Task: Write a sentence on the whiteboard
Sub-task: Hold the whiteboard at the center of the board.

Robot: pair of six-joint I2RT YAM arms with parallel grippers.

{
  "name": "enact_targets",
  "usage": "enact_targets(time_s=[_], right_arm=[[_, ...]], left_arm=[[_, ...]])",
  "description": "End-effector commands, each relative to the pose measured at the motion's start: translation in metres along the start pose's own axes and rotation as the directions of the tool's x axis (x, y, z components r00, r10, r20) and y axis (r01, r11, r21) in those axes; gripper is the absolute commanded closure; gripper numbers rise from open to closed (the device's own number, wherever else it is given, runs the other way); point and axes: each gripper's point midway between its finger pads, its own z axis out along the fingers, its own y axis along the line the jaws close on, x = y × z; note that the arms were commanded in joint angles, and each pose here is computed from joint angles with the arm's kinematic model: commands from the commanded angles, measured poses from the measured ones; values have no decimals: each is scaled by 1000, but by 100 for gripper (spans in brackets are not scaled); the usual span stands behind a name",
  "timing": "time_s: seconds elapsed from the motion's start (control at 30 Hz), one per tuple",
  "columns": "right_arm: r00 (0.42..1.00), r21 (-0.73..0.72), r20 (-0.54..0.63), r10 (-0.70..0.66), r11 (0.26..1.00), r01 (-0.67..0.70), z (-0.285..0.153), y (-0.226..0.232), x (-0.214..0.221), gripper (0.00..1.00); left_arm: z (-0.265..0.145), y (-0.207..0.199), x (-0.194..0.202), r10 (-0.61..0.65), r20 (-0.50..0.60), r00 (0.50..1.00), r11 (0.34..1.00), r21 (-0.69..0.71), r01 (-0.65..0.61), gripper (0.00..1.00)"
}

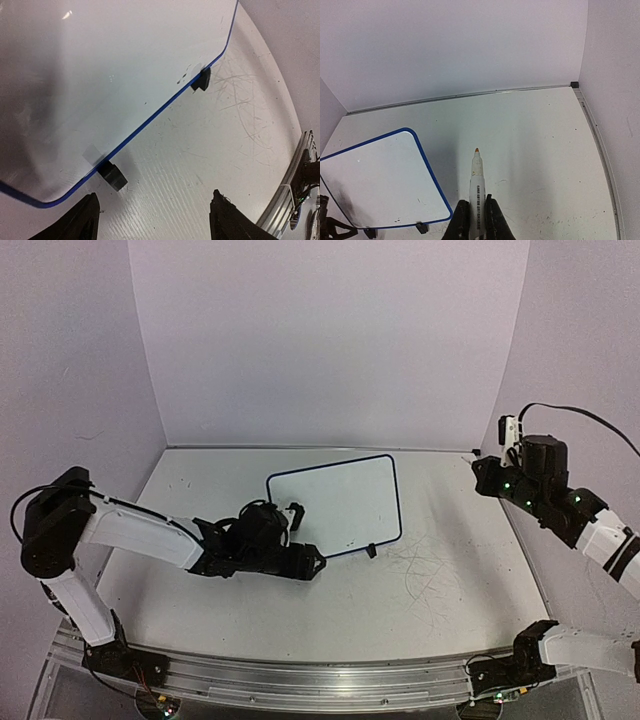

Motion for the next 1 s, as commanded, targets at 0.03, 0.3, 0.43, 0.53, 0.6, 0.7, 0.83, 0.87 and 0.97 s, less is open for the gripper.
enact_targets(time_s=[0.03, 0.3, 0.43, 0.53, 0.6, 0.7, 0.83, 0.87, 0.97], right_arm=[[1000, 56, 4, 3, 998, -3, 2, -6, -12, 100], [998, 77, -36, -51, 996, 54, 10, -6, -11, 100], [996, 111, -49, -80, 990, 85, 12, -10, -16, 100], [991, 98, -71, -111, 988, 118, 16, -5, -18, 100], [989, 79, -67, -128, 988, 133, 17, 2, -22, 100], [985, -32, -24, -169, 985, 169, 13, 30, -32, 100], [978, -136, 27, -209, 968, 210, 10, 71, -48, 100], [975, -151, 31, -221, 963, 223, 10, 81, -49, 100], [966, -216, 45, -255, 942, 258, 9, 120, -52, 100]], left_arm=[[-55, -16, -46, -10, 195, 981, 999, 41, 3, 23], [-106, 8, -81, 5, 318, 948, 998, -60, 15, 20], [-131, 44, -98, -64, 378, 924, 991, -84, 102, 16], [-145, 67, -103, -108, 416, 903, 983, -93, 161, 13], [-152, 73, -104, -98, 435, 895, 981, -109, 160, 11], [-154, 82, -103, -110, 446, 888, 978, -111, 177, 8], [-159, 104, -104, -245, 469, 848, 962, 9, 272, 6], [-159, 109, -103, -263, 471, 842, 957, 16, 290, 5], [-156, 110, -102, -255, 464, 849, 961, 23, 276, 4]])
